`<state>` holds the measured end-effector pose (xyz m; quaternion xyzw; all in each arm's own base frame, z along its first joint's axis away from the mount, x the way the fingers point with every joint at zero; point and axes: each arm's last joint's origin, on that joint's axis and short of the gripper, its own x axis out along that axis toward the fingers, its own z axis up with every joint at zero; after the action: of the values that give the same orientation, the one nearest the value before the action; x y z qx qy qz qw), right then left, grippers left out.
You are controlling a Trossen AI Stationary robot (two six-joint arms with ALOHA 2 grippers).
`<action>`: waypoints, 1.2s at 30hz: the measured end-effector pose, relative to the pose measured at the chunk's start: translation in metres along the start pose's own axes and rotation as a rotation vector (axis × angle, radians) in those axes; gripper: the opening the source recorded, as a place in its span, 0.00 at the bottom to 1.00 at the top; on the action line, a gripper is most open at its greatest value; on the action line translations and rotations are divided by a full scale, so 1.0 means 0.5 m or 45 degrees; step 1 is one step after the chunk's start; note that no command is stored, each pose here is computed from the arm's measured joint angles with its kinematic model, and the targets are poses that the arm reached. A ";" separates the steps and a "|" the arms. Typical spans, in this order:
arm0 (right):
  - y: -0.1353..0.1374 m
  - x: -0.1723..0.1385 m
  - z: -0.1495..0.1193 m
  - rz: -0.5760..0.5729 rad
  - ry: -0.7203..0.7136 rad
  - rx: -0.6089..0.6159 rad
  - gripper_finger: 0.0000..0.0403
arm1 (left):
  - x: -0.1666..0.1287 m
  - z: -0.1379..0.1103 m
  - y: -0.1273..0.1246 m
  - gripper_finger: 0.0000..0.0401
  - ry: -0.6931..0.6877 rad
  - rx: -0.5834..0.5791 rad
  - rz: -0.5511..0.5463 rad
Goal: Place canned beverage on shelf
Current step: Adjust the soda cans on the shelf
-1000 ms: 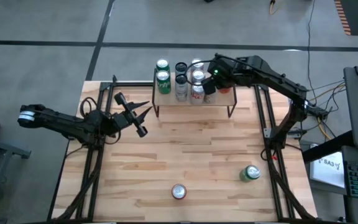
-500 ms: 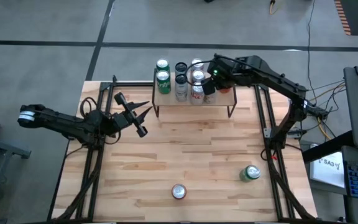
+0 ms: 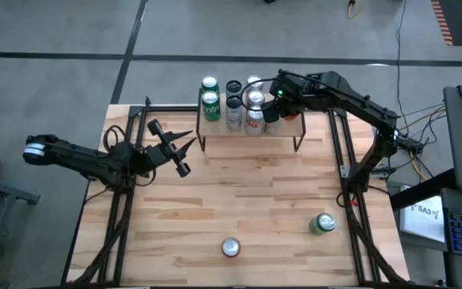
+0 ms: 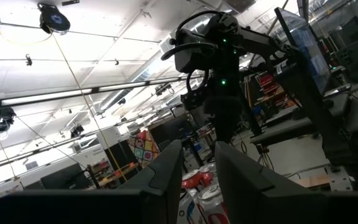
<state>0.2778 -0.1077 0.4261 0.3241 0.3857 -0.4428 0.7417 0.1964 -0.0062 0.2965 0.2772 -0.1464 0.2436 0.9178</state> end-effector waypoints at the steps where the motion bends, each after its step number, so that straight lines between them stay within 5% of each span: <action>1: -0.001 -0.002 0.000 0.003 0.000 -0.001 0.02 | 0.000 0.000 0.000 0.20 0.000 0.000 0.000; 12: -0.009 -0.020 -0.001 0.032 -0.036 -0.056 0.02 | 0.000 0.000 0.000 0.20 0.000 0.000 0.000; 23: 0.042 -0.052 -0.025 0.205 -0.179 -0.467 0.02 | 0.001 -0.010 -0.016 0.20 0.040 0.065 -0.157; 29: 0.084 -0.070 -0.071 0.190 -0.287 -0.729 0.02 | 0.013 0.003 -0.014 0.20 0.065 -0.068 -0.188; 36: 0.089 -0.074 -0.122 0.220 -0.268 -0.922 0.02 | 0.004 -0.004 -0.034 0.20 0.178 -0.405 -0.275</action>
<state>0.2895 -0.0248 0.4341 0.0253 0.4101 -0.2446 0.8783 0.2074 -0.0166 0.2881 0.1252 -0.0885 0.1360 0.9788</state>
